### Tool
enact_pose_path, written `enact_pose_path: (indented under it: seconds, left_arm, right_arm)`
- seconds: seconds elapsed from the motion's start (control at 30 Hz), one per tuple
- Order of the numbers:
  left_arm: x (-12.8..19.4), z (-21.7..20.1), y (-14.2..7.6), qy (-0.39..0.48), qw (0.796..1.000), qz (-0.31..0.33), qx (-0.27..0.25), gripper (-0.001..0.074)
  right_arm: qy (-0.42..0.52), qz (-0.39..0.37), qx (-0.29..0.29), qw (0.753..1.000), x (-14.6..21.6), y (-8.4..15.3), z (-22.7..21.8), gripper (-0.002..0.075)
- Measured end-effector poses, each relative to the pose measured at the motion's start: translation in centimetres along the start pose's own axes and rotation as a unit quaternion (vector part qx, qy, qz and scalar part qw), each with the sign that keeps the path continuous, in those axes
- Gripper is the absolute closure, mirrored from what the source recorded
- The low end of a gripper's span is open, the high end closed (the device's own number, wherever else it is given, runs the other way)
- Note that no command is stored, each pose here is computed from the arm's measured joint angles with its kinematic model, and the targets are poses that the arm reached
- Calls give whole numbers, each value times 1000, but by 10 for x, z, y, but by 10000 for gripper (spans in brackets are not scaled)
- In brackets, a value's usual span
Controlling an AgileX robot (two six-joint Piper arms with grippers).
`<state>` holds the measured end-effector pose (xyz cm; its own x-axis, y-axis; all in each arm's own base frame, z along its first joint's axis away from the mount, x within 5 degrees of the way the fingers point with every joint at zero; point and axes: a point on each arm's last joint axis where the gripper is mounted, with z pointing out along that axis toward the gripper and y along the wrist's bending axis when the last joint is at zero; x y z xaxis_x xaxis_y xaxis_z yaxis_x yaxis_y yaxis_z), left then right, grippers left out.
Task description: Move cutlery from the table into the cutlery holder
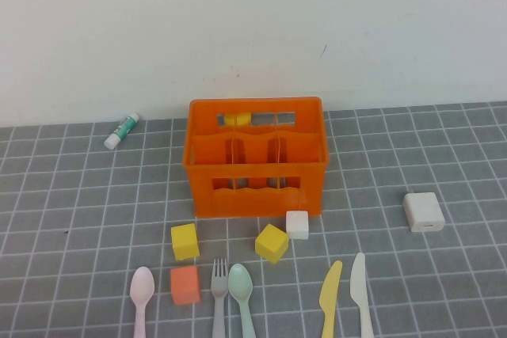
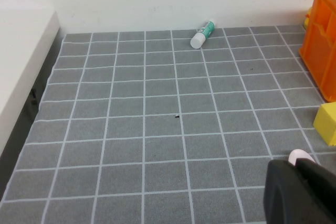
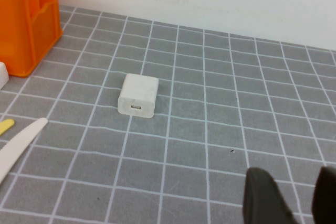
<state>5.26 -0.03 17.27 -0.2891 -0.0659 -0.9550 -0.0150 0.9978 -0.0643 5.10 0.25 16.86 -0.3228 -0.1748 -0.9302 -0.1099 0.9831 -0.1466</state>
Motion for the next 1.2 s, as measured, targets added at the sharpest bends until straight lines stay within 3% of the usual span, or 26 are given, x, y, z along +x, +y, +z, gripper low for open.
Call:
enact_pose_path:
  seconds: [0.83, 0.9, 0.97, 1.0, 1.1, 1.13, 1.2]
  left_arm:
    - [0, 0, 0, 0, 1000, -6, 2, 736]
    - [-2, 0, -3, -8, 998, -57, 14, 736]
    - [-5, 0, -7, -26, 981, -188, 45, 736]
    - [-8, 0, -9, -35, 965, -253, 59, 736]
    - [-17, -2, -11, -62, 888, -445, 102, 736]
    - [-19, -2, -11, -71, 869, -477, 109, 736]
    - [-22, -3, -10, -85, 856, -497, 112, 736]
  right_arm:
    - [0, 0, 0, 1000, 0, 0, 0, 510]
    - [0, 0, 0, 1000, 0, 0, 0, 510]
    - [0, 0, 0, 1000, 0, 0, 0, 510]
    - [0, 0, 0, 1000, 0, 0, 0, 510]
    - [0, 0, 0, 1000, 0, 0, 0, 510]
    - [0, 0, 0, 1000, 0, 0, 0, 510]
    - [0, 0, 0, 1000, 0, 0, 0, 510]
